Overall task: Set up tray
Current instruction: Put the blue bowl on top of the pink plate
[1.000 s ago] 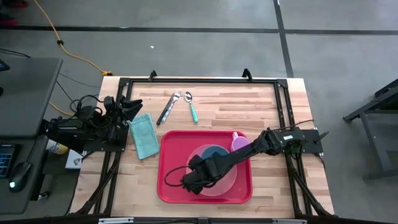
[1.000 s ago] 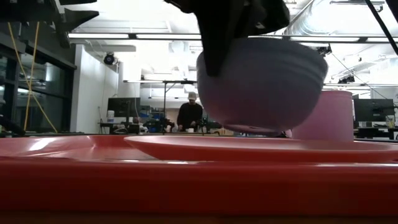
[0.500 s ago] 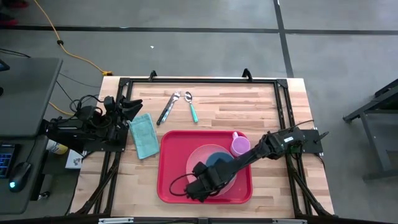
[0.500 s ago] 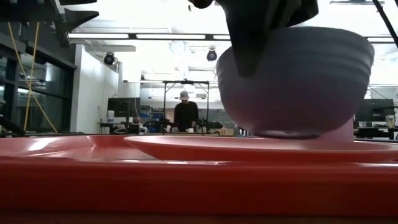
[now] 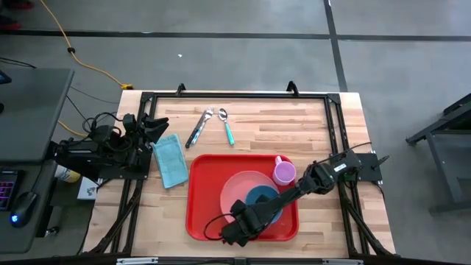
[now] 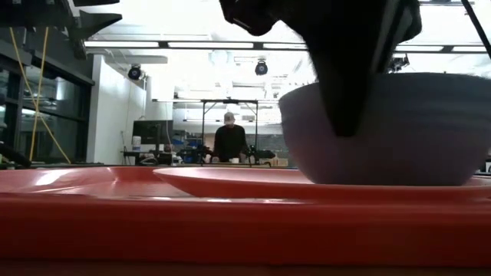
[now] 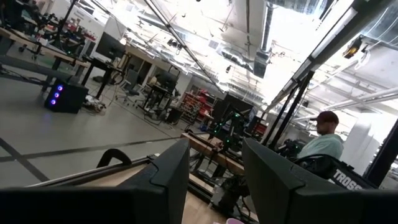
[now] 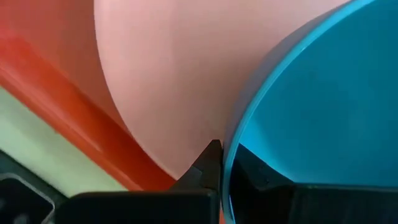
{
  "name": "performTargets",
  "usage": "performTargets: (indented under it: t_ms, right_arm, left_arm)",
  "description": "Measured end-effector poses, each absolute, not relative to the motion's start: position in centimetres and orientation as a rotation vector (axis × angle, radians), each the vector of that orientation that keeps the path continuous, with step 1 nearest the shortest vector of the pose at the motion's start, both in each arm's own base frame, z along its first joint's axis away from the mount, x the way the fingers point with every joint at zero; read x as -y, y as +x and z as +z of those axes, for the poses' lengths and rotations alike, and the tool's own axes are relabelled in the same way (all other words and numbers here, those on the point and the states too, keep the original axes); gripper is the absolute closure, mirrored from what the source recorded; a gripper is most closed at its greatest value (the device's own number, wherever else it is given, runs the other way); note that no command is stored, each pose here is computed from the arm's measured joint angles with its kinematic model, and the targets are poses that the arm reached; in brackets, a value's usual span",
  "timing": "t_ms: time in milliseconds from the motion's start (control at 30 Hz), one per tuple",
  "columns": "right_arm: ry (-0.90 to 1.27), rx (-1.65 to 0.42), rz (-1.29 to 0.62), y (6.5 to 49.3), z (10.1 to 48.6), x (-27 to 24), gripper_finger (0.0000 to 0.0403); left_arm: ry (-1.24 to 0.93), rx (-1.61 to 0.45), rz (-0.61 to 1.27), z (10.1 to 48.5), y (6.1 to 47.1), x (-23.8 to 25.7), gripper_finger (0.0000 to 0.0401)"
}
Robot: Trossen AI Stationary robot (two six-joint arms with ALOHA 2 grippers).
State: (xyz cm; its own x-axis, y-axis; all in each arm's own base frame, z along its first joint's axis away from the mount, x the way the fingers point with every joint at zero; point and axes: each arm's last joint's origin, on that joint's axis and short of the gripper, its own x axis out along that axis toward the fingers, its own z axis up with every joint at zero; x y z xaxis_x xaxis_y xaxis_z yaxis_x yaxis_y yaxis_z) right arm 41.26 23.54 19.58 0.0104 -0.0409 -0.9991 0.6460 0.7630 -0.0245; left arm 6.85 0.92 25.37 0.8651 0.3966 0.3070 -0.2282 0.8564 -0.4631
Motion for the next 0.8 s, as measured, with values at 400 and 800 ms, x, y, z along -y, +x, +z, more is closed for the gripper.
performTargets:
  t_ms: [400, 800]
  right_arm:
    - [0.500, -1.554, -0.596, 39.3, 19.6, -25.6, 0.0403]
    - [0.503, -1.551, -0.642, 38.9, 19.5, -25.7, 0.0403]
  left_arm:
    - [-0.430, 0.408, 0.338, 25.4, 6.8, -0.9, 0.0222]
    - [-0.444, 0.411, 0.332, 25.4, 6.9, -0.9, 0.0222]
